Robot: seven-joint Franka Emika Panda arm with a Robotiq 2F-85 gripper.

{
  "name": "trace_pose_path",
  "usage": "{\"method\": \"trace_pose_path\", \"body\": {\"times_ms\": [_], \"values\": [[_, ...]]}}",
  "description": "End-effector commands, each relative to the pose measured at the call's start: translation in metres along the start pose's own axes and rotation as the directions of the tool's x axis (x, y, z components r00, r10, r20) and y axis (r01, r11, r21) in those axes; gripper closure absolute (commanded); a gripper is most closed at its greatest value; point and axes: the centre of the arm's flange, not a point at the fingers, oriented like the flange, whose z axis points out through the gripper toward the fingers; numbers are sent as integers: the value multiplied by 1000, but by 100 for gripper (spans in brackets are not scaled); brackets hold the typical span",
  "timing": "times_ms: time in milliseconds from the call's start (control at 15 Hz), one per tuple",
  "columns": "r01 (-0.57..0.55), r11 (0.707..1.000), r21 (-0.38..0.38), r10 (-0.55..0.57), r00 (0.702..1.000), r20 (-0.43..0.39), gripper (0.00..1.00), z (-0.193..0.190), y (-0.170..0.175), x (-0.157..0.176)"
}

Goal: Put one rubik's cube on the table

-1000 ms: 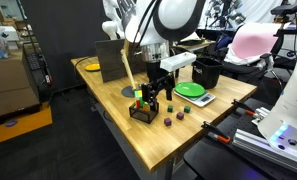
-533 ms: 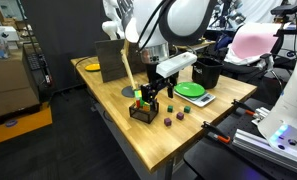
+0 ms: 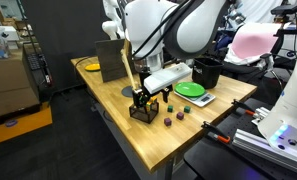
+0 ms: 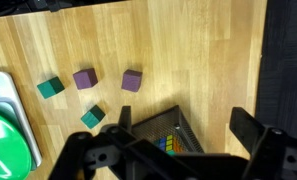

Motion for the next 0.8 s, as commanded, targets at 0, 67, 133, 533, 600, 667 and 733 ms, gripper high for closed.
{"method": "trace_pose_path", "body": {"times_ms": [0,67,133,533,600,667,733], "values": [[-51,998,-26,50,999,-15,0,22,-3,26],[-61,997,-36,61,998,-12,0,26,0,34],[-67,997,-45,67,998,-12,0,30,4,42],[-83,996,-25,83,996,-14,0,35,-2,71],[-78,997,-22,77,997,-16,0,35,-5,72],[-71,997,-16,71,997,-18,0,35,-8,74],[-66,998,-9,66,998,-18,0,35,-11,76]]}}
